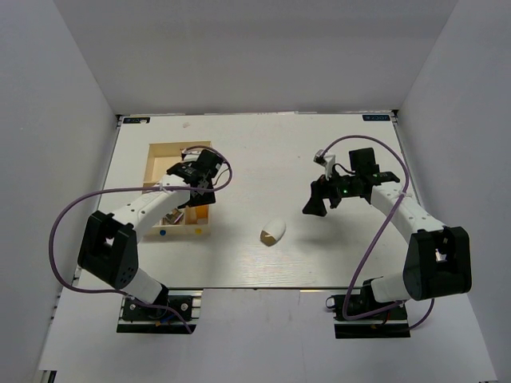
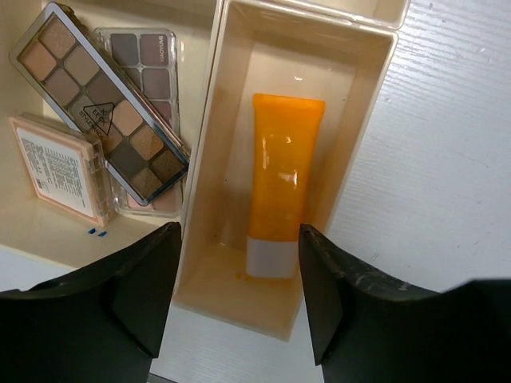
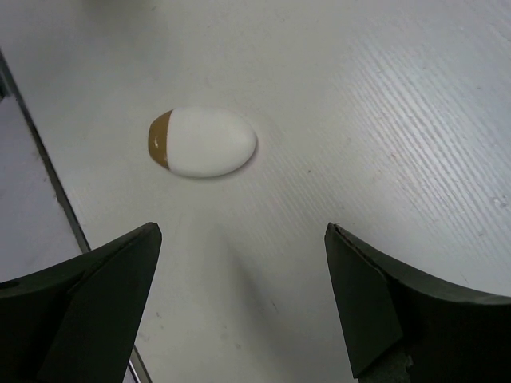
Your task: Organize the makeup
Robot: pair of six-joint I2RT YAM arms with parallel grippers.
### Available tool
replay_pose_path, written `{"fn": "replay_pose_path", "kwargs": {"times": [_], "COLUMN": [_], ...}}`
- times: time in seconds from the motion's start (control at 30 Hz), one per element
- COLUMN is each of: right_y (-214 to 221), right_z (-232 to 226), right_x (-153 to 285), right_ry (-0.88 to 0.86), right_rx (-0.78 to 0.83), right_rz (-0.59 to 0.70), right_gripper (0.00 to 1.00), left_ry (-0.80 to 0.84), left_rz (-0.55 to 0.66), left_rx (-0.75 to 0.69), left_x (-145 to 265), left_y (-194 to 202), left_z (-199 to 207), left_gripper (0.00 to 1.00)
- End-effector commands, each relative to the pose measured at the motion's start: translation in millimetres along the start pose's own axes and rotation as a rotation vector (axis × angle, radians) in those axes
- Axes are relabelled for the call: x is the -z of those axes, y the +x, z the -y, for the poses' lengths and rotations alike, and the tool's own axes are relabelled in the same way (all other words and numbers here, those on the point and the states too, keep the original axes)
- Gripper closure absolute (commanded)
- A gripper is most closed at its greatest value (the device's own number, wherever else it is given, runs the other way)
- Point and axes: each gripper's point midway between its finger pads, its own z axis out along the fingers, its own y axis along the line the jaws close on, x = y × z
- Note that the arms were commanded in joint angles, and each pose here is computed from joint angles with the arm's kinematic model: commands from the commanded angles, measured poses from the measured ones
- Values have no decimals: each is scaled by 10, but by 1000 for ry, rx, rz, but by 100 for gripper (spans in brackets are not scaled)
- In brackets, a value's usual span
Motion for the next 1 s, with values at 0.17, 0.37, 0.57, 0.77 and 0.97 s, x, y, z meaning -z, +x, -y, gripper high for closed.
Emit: {"fn": "replay_pose_path", "kwargs": {"times": [0.17,0.37,0.57,0.77,0.97], "right_y": [114,393,407,34,-260], "right_z": [-645,-588,-516,-429,13], "right_x": [40,-223,-529,-774,-768], "right_ry": [-404,-466,-456,-347,-6], "right_rx": [472,809,1054,1033,627], "right_rz": [31,-133,-193,-172,-138], "right_gripper": [11,11,11,11,11], "left_ry": [320,448,496,585,774], "left_rz": [139,206,187,149,9], "left_rx": [57,124,161,152,78], "left_x": [562,956,1103,1151,1108], "left_y": [-527,-596,-446,-267,-72], "left_z": [432,423,333,438,1049], "left_gripper": [50,45,23,22,25]}}
